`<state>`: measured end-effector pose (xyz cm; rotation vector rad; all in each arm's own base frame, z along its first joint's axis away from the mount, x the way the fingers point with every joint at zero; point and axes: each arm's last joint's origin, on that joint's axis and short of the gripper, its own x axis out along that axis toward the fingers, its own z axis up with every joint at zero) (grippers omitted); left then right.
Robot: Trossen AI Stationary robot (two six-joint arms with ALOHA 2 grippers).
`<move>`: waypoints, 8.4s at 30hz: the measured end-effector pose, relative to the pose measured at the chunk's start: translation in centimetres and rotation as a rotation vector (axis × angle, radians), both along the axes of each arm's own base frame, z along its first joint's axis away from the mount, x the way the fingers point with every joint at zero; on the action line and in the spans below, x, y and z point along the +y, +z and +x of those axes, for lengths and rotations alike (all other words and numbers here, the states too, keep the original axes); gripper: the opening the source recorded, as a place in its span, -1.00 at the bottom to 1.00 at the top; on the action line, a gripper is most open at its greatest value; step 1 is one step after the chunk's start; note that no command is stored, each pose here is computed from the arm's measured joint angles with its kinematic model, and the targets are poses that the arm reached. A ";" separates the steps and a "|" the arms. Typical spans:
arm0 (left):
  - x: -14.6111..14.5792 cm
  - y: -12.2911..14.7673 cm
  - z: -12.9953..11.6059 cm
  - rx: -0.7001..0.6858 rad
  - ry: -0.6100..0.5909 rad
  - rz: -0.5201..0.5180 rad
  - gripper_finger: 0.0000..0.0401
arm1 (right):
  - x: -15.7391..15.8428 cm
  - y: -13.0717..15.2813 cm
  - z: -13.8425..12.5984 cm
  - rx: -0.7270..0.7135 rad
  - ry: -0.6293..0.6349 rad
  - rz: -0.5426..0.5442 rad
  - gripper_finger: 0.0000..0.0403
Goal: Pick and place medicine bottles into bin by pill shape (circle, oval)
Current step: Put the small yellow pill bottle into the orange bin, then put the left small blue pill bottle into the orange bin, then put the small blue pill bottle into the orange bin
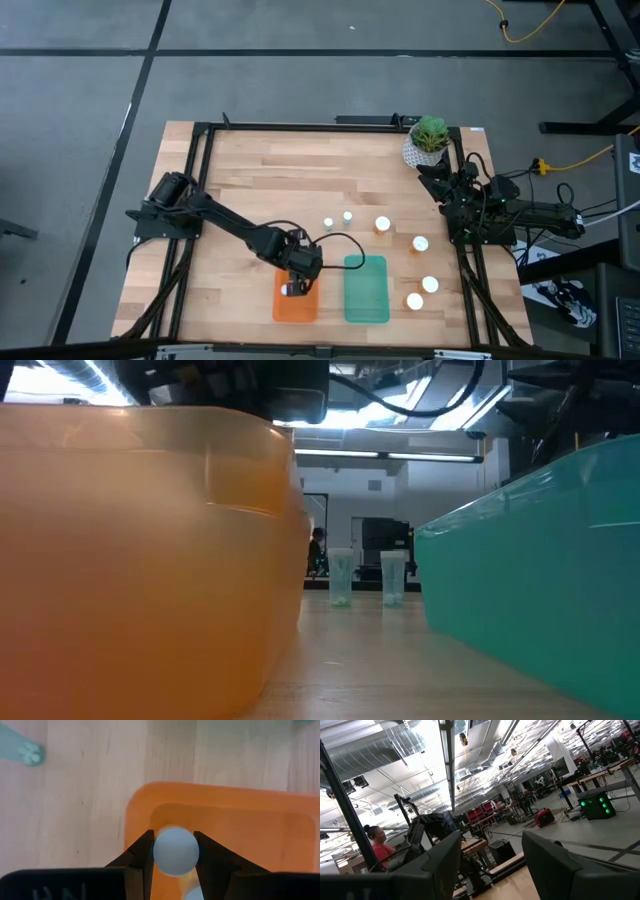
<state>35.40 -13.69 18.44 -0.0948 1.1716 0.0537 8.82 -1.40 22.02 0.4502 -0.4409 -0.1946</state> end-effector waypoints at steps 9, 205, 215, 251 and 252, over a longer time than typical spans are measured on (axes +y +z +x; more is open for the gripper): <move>-0.2 -0.6 0.5 -0.016 -0.020 0.005 -0.48 | 0.0 -0.1 0.0 0.007 0.001 0.000 0.06; -5.3 0.6 0.4 -0.077 -0.248 0.052 -0.12 | 0.0 -0.5 0.2 0.052 0.008 0.025 0.06; -5.0 5.9 0.6 -0.008 -0.223 0.147 -0.10 | 0.0 -0.5 0.2 0.052 0.009 0.025 0.06; 15.9 0.9 5.9 -0.146 -0.192 0.114 -0.14 | 0.0 -0.5 0.2 0.051 0.009 0.027 0.06; 15.9 0.6 6.0 -0.148 -0.193 0.115 -0.14 | 0.0 -0.5 0.2 0.052 0.009 0.027 0.06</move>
